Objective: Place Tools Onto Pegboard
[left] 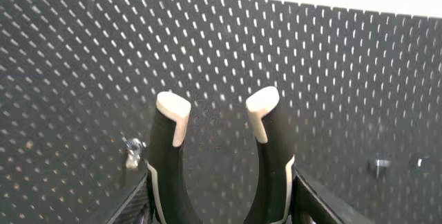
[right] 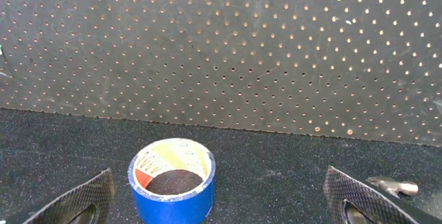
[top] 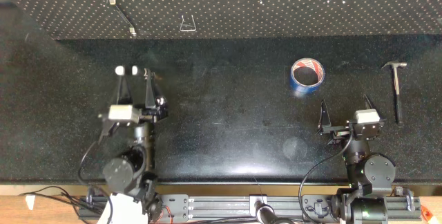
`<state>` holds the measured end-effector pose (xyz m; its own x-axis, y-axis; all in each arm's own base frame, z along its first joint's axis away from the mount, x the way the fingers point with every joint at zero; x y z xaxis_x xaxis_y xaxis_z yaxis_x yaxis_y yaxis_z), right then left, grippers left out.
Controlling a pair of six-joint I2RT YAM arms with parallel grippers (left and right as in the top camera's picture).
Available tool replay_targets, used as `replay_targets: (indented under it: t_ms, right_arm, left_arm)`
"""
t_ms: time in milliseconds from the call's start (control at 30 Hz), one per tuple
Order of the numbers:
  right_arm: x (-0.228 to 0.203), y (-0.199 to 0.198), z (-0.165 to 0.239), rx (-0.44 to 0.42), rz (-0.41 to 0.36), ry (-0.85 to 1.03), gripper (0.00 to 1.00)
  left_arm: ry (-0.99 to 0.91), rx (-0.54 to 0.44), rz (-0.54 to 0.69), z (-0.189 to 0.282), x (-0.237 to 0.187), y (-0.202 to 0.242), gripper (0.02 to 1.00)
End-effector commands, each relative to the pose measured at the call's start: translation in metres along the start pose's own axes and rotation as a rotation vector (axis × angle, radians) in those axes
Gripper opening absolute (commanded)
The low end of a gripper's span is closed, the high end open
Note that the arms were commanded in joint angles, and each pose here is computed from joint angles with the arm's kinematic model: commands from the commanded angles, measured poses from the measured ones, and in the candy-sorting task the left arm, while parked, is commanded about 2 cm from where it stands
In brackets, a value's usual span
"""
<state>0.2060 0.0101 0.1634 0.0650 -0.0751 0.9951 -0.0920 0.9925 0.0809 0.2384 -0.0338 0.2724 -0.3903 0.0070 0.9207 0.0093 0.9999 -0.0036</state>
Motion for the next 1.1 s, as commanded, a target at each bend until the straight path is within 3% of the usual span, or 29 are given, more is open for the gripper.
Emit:
replay_targets:
  t_ms: [33, 233, 333, 533, 700, 1100]
  right_arm:
    - [-0.001, 0.003, 0.000, 0.017, 0.011, 0.003, 0.980]
    - [-0.001, 0.003, 0.000, 0.017, 0.011, 0.003, 0.980]
    - [-0.001, 0.003, 0.000, 0.017, 0.011, 0.003, 0.980]
    - [-0.001, 0.003, 0.000, 0.017, 0.011, 0.003, 0.982]
    - [-0.001, 0.003, 0.000, 0.017, 0.011, 0.003, 0.980]
    - [-0.001, 0.003, 0.000, 0.017, 0.011, 0.003, 0.982]
  left_arm:
    - [0.018, -0.061, -0.011, -0.057, 0.011, -0.019, 0.029]
    - [0.123, -0.201, -0.021, -0.130, -0.022, -0.059, 0.027]
    - [0.167, -0.210, -0.027, -0.144, -0.043, -0.067, 0.029]
    - [0.217, -0.169, -0.043, -0.156, -0.073, -0.067, 0.029]
    - [0.189, -0.103, -0.069, -0.160, -0.068, -0.055, 0.029]
    - [0.183, -0.060, -0.085, -0.167, -0.092, -0.050, 0.027]
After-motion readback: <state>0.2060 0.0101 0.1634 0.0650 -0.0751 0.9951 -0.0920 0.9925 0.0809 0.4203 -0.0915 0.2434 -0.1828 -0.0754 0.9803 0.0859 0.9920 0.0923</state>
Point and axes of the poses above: each gripper's point midway between its finger pads, its own z axis back along the fingers, its own y axis along the line the jaws close on, x = y × z, the point moved 4 cm from there along z, back along the fingers, and after that the axes turned 7 degrees about -z, right-handed, at the moved point
